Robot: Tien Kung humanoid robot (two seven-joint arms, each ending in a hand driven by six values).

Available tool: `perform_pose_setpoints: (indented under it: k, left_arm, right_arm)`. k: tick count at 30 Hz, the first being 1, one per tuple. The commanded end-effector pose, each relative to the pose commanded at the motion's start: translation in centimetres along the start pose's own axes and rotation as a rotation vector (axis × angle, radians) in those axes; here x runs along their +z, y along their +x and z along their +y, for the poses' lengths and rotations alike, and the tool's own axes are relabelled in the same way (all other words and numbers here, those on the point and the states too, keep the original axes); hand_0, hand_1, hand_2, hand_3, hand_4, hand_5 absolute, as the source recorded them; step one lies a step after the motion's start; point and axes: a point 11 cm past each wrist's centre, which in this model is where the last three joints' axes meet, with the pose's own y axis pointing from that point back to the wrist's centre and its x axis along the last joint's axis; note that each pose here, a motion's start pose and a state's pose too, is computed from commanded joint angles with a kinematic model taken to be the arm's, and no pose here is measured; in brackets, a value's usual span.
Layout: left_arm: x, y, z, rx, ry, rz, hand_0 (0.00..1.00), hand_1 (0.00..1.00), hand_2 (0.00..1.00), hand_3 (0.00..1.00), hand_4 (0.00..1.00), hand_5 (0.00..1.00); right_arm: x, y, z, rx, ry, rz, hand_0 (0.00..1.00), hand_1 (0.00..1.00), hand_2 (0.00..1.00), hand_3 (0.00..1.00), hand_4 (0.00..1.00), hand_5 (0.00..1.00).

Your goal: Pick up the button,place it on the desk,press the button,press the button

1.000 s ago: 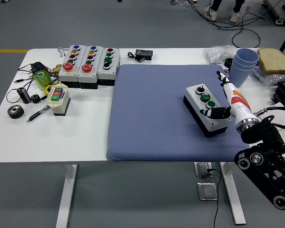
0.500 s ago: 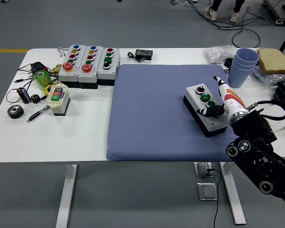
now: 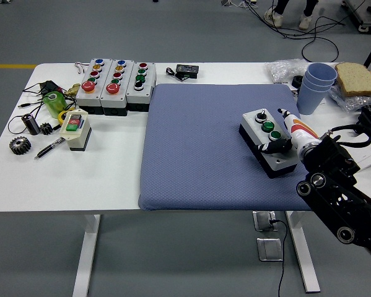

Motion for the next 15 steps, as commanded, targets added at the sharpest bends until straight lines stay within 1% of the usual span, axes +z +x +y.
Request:
perform_pose_setpoints:
  k: [1, 6, 7, 12, 13, 15]
  left_arm:
    - [0.0, 0.0, 0.0, 0.0, 0.0, 0.0, 0.647, 0.707, 0.737, 0.649, 0.399, 0.739]
    - [-0.3, -0.1, 0.0, -0.001, 0.005, -0.001, 0.647, 0.707, 0.737, 0.649, 0.399, 0.739]
    - [-0.3, -0.1, 0.0, -0.001, 0.005, -0.001, 0.648, 0.707, 0.737, 0.649, 0.397, 0.736]
    - [-0.6, -0.1, 0.0, -0.001, 0.01, -0.005, 0.648, 0.707, 0.737, 0.649, 0.397, 0.736]
    - [-0.6, -0.1, 0.0, -0.001, 0.011, -0.006, 0.647, 0.705, 0.736, 0.649, 0.399, 0.739]
    - [-0.7, -0.1, 0.0, 0.0, 0.013, -0.008, 0.647, 0.705, 0.736, 0.649, 0.399, 0.739]
  right_arm:
    - [0.0, 0.0, 0.0, 0.0, 0.0, 0.001, 0.943, 0.765, 0.855, 0.889, 0.998, 0.152]
    - [0.1, -0.2, -0.2, -0.018, -0.006, 0.029, 0.943, 0.765, 0.855, 0.889, 0.998, 0.152]
    - [0.1, -0.2, -0.2, -0.022, -0.007, 0.032, 0.808, 0.639, 0.748, 0.848, 0.998, 0.17]
    - [0.4, -1.0, -0.4, -0.061, -0.019, 0.055, 0.808, 0.639, 0.748, 0.848, 0.998, 0.17]
    - [0.5, -1.1, -0.4, -0.064, -0.021, 0.058, 0.666, 0.524, 0.661, 0.829, 0.998, 0.183]
    - [0.5, -1.1, -0.5, -0.066, -0.025, 0.071, 0.666, 0.524, 0.661, 0.829, 0.998, 0.183]
